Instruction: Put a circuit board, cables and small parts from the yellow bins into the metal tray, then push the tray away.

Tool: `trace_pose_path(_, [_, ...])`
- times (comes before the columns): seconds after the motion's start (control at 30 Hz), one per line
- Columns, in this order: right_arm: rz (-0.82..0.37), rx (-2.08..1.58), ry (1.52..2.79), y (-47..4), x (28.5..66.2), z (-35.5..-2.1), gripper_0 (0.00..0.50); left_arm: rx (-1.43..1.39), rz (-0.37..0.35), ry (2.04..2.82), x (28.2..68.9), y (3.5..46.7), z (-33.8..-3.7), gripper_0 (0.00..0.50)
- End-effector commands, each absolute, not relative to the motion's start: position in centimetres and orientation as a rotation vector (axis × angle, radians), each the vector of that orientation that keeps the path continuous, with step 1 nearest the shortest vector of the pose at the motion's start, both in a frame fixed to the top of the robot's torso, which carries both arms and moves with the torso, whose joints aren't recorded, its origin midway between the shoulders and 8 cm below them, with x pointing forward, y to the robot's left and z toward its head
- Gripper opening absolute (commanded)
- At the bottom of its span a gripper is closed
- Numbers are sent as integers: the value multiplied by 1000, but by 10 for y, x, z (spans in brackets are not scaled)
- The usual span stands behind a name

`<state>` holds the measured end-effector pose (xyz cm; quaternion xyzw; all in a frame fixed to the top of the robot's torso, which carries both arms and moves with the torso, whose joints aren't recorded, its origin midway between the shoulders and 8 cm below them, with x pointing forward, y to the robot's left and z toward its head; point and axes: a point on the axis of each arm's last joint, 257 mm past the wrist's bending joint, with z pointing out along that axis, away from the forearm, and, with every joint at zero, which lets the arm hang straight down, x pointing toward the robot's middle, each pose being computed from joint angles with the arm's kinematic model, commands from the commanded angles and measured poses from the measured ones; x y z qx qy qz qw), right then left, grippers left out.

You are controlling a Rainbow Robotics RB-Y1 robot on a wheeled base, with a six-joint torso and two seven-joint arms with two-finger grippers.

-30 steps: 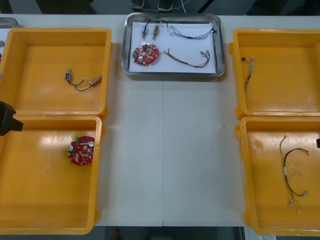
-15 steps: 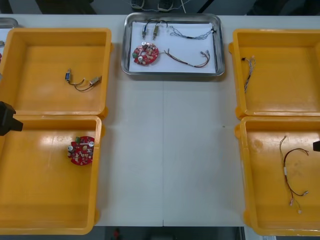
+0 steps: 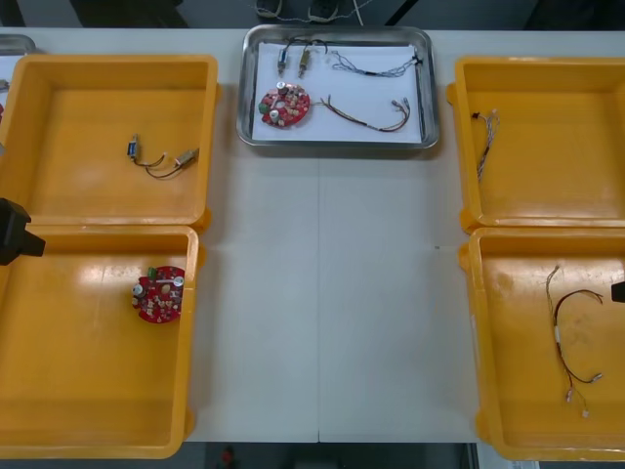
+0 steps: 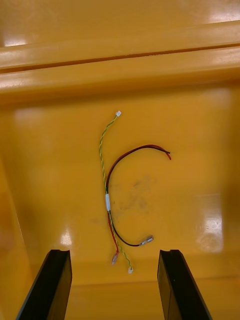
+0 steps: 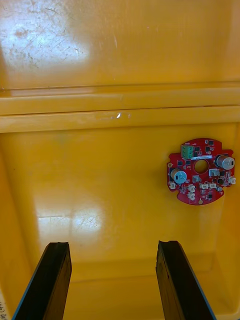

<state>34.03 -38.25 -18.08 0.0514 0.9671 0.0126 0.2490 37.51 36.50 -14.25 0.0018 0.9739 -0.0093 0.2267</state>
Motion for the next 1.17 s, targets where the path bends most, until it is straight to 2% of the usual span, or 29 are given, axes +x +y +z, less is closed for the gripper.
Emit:
trace_pose_path(0.03, [-9, 118, 2631, -386, 335, -175, 500, -27, -21, 2665, 373, 367, -138, 500])
trace_pose_path(1.17, [-9, 118, 2631, -386, 335, -175, 500, -27, -21, 2665, 373, 367, -138, 500])
